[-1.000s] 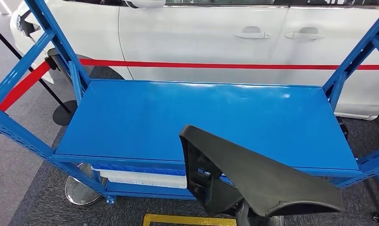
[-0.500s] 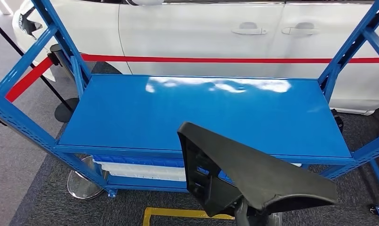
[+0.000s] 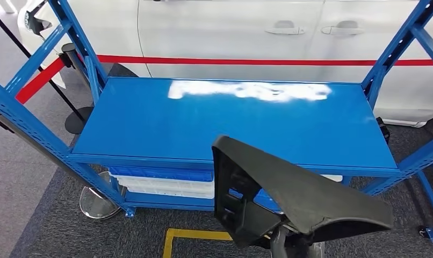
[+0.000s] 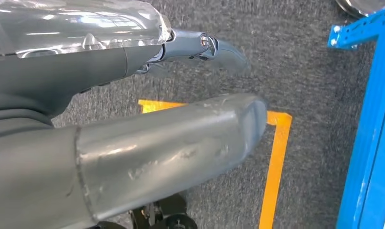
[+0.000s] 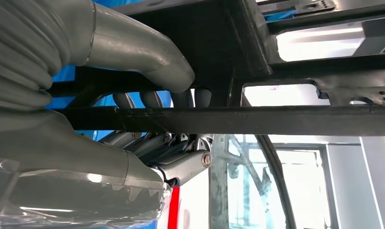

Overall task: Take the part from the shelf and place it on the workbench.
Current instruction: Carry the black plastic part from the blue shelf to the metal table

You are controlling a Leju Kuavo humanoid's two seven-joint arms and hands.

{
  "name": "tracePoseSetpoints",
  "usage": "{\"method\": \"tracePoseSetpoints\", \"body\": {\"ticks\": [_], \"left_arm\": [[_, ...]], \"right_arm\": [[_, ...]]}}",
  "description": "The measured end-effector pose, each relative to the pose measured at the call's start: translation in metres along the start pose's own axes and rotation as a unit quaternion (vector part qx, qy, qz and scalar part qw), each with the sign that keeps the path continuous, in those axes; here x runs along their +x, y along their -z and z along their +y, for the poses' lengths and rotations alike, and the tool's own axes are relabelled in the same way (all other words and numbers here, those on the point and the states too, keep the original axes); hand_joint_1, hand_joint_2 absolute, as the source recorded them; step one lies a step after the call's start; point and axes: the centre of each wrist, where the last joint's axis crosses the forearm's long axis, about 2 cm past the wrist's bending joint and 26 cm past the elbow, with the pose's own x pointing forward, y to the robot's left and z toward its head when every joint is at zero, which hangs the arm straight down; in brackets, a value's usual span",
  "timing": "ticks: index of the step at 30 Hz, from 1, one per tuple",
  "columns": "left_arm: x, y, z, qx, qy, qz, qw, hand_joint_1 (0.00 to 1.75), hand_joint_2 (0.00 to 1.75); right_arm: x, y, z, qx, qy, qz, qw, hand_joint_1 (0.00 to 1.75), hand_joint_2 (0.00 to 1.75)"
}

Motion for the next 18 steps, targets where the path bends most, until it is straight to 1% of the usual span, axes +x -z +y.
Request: {"method": "tracePoseSetpoints", "body": {"ticks": [18], "left_arm": [[0.0025, 0.0021, 0.0065, 0.000, 0.006, -0.004, 1.000, 0.00, 0.00]], "right_arm": [[-0.0005, 0.0007, 0.0001, 0.000, 0.002, 0.000, 1.000, 1.75, 1.75]]}}
